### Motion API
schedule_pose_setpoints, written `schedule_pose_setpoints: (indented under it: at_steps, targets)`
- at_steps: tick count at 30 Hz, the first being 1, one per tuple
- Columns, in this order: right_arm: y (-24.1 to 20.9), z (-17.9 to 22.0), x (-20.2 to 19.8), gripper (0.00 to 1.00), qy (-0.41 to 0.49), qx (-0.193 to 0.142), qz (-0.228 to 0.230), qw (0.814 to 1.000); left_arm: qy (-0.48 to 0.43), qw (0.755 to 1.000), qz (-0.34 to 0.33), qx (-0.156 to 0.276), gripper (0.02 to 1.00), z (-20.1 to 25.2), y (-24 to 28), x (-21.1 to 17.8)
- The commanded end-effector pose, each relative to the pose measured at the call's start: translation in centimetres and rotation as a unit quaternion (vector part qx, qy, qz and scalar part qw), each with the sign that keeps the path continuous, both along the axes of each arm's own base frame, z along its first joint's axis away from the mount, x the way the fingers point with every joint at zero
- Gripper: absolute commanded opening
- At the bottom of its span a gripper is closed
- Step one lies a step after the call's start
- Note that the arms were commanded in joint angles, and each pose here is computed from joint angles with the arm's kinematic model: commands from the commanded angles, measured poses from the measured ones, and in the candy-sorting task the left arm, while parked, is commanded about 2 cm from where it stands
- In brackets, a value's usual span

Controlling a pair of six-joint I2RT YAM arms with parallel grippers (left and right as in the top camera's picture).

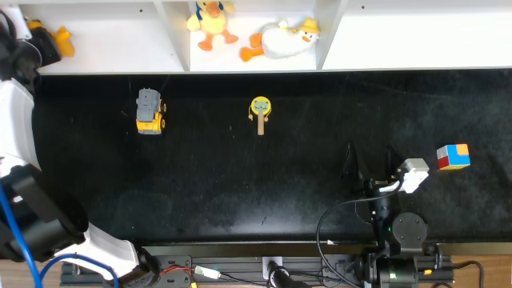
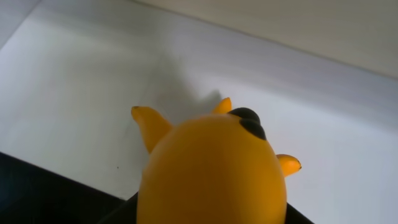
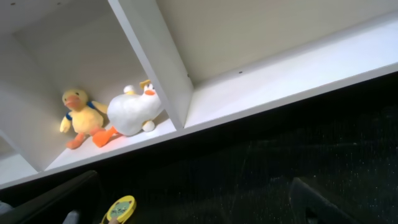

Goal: Store Toys

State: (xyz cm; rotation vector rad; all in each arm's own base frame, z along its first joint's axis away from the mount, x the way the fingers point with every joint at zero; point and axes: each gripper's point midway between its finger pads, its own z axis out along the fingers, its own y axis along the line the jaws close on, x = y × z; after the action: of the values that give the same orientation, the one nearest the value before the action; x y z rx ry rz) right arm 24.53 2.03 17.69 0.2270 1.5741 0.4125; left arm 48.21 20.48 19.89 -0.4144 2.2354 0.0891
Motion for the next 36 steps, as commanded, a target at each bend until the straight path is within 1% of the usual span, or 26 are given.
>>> schedule_pose_setpoints:
  at_steps: [1, 9, 16, 21, 24, 28, 31, 33, 35, 36]
  targets:
    - [0.1, -0.4, 0.0, 0.996, 0.000, 0.000, 0.001, 1.000, -0.010, 1.000, 0.004, 0.005, 0.323, 1.1, 0.2, 0.5]
    - [0.1, -0.4, 0.0, 0.996, 0.000, 0.000, 0.001, 1.000, -0.006, 1.000, -0.002, -0.014, 0.325, -0.5, 0.0, 1.2]
    - [0.1, -0.4, 0.0, 0.996, 0.000, 0.000, 0.001, 1.000, -0.008, 1.000, -0.003, -0.013, 0.332, -1.5, 0.3, 2.0]
    - [0.1, -0.4, 0.0, 0.993, 0.000, 0.000, 0.001, 1.000, -0.007, 1.000, -0.010, -0.020, 0.386, -2.7, 0.2, 2.6]
    - [0.1, -0.4, 0.0, 0.996, 0.000, 0.000, 0.001, 1.000, -0.011, 1.000, -0.015, -0.023, 0.452, -2.9, 0.1, 2.9]
    - [0.1, -0.4, 0.0, 0.998, 0.000, 0.000, 0.001, 1.000, -0.017, 1.000, -0.016, -0.020, 0.652, -2.6, 0.2, 3.1]
    - [0.1, -0.4, 0.0, 0.993, 0.000, 0.000, 0.001, 1.000, -0.017, 1.000, -0.016, -0.020, 0.713, -2.6, 0.2, 3.1]
    - [0.1, -0.4, 0.0, 0.996, 0.000, 0.000, 0.001, 1.000, -0.016, 1.000, -0.016, -0.021, 0.794, -2.7, 0.2, 3.1]
    - [0.1, -0.4, 0.0, 0.996, 0.000, 0.000, 0.001, 1.000, -0.015, 1.000, -0.016, -0.022, 0.822, -2.7, 0.2, 3.0]
    - [0.1, -0.4, 0.0, 0.996, 0.000, 0.000, 0.001, 1.000, -0.014, 1.000, -0.016, -0.022, 0.853, -2.7, 0.2, 3.0]
